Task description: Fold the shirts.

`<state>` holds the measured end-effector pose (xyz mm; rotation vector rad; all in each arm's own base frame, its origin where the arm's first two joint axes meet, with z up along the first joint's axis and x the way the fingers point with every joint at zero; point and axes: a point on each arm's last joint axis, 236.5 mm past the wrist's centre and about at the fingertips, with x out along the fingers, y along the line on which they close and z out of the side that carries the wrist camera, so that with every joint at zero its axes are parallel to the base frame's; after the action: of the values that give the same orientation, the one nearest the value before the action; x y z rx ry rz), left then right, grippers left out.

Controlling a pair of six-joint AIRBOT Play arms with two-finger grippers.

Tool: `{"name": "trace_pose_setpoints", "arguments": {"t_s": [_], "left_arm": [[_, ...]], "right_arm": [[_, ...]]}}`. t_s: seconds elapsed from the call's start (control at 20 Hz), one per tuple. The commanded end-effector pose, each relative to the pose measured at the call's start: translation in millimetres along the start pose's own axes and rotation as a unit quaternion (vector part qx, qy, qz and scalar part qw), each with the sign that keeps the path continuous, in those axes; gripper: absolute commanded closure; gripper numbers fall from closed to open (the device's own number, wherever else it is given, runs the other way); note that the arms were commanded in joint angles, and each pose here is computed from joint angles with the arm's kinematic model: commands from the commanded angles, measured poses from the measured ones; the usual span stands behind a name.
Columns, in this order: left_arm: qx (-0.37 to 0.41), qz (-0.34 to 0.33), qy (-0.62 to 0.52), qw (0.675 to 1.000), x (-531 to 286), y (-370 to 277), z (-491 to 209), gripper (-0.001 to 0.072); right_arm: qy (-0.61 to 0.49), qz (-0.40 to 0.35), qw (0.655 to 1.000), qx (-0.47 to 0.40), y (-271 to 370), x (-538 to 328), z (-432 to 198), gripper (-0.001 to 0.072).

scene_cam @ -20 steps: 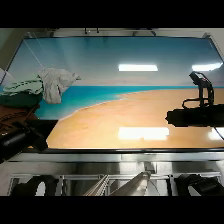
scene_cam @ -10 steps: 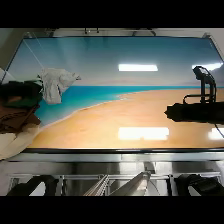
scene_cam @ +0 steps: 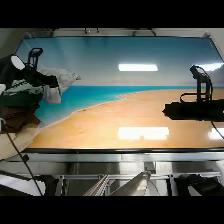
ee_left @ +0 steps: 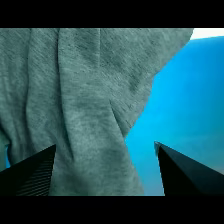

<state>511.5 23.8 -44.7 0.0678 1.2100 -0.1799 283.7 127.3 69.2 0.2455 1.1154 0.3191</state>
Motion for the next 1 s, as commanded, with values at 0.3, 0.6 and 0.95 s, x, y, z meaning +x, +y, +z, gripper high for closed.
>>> {"name": "trace_pose_setpoints", "arguments": {"t_s": [0.3,0.6,0.95], "left_arm": [[0.018,-0.013,0.090,0.996,45,7,-10,0.0693],[0.128,-0.398,0.054,0.907,-89,-223,23,0.0690],[0.192,-0.520,0.176,0.813,-90,-383,-96,0.0694]], "right_arm": [[0.011,-0.001,1.000,0.004,-1,7,-1,0.0693],[0.004,-0.036,0.999,-0.013,-18,7,2,0.0695],[0.009,-0.073,0.997,-0.029,-37,9,2,0.0695]]}}
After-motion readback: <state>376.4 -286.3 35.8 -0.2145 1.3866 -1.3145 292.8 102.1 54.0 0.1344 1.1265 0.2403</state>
